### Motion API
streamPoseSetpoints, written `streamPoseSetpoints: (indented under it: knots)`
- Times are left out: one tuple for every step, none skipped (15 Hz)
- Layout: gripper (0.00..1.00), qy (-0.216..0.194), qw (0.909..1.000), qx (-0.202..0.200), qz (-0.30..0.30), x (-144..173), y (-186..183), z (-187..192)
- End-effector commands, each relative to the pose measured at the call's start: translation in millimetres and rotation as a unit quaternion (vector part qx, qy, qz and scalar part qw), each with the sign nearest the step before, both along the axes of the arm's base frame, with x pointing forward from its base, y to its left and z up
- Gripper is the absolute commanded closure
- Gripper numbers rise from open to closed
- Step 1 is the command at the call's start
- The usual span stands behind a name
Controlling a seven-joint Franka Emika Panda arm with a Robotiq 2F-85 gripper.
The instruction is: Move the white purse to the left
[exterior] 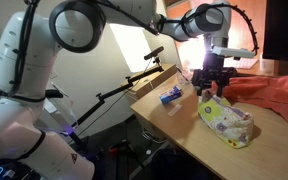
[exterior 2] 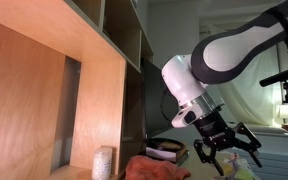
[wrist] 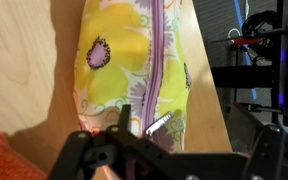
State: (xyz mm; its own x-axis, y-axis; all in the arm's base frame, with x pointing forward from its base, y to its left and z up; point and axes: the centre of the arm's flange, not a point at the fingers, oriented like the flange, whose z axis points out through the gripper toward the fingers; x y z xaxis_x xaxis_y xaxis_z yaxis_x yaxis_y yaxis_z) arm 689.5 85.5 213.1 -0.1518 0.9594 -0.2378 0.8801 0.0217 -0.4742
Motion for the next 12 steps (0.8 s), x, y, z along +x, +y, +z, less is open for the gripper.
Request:
streamPoseSetpoints:
  knots:
    - [0.0, -0.01, 0.9992, 0.012, -0.037, -6.3, 3.8, 7.4]
    - [0.0, -0.008, 0.999, 0.014, -0.042, -5.8, 4.1, 5.8]
    - [0.0, -0.008, 0.9987, 0.016, -0.047, -4.8, 4.0, 3.8]
    - [0.0, -0.006, 0.9986, 0.019, -0.05, -4.7, 3.9, 2.6]
    - [0.0, -0.005, 0.9985, 0.018, -0.051, -4.5, 4.4, 1.0]
    - [0.0, -0.006, 0.9984, 0.018, -0.054, -4.3, 4.7, -0.1]
    - [0.0, -0.006, 0.9983, 0.018, -0.055, -3.5, 4.1, -1.0]
    - [0.0, -0.006, 0.9985, 0.017, -0.051, -2.8, 3.3, -2.0]
    - [0.0, -0.005, 0.9986, 0.016, -0.049, -2.1, 3.1, -2.9]
    - [0.0, -0.006, 0.9988, 0.014, -0.047, -1.9, 2.8, -3.3]
    - [0.0, -0.006, 0.9989, 0.009, -0.045, -0.9, 2.4, -4.0]
    - [0.0, -0.006, 0.9989, 0.008, -0.045, -0.4, 1.8, -4.5]
